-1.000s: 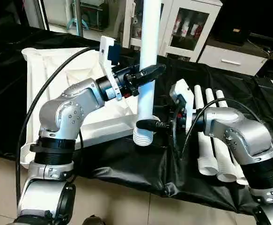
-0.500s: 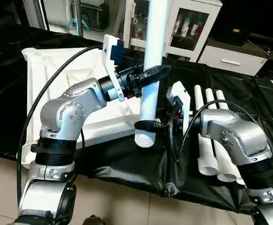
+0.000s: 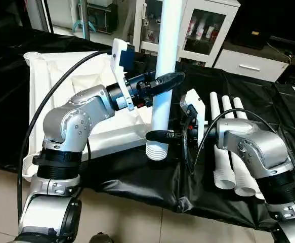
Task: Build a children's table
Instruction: Insert table leg to table base
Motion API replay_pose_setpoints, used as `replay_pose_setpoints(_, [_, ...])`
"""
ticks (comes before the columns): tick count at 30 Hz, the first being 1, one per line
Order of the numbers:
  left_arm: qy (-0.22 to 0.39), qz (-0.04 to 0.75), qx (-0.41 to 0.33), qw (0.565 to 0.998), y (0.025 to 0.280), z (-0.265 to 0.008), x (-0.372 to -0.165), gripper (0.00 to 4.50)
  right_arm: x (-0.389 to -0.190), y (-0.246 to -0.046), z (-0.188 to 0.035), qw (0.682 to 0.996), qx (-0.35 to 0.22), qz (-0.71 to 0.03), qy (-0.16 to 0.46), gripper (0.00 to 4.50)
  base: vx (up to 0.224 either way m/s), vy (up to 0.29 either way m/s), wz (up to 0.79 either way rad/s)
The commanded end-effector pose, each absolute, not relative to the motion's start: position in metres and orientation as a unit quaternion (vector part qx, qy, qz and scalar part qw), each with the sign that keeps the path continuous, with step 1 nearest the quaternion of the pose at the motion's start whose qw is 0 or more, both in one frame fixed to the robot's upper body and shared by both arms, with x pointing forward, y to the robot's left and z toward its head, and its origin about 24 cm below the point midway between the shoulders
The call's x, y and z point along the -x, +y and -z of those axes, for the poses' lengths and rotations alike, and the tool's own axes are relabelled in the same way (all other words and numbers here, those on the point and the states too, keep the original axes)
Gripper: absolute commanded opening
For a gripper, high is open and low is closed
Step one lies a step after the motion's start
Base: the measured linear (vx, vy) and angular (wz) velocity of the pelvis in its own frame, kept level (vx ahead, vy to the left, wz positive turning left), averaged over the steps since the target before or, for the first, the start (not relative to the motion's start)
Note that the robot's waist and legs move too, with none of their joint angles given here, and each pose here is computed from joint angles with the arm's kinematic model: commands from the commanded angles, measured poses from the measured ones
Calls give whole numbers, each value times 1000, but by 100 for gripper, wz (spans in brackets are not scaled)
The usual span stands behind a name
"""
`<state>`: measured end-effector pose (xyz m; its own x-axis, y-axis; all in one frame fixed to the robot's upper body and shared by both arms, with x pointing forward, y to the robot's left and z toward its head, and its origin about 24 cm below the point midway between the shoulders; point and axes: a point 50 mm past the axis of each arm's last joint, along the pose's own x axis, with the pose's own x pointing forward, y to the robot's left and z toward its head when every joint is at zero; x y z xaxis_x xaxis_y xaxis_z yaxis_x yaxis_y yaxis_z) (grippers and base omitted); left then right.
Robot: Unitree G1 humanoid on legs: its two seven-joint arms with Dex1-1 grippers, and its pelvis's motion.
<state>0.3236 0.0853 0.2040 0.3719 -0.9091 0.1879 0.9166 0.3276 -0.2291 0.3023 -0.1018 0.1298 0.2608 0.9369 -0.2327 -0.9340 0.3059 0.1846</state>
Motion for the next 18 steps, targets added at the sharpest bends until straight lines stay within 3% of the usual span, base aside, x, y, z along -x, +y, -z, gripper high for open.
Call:
replay_pose_setpoints(1, [-33,581,146,800,79,-214,-319,178,-299,-100,-121,785,0,-596,169,247,0,0,0])
replay_pose_setpoints(7, [-33,590,143,794,78,-215,-317,178,-298,-99,-119,786,11,-594,172,290,0,0,0])
replay_pose_setpoints(18, [-22,610,129,781,76,-211,-312,178,-301,-98,-123,793,9,-590,154,290,0,0,0])
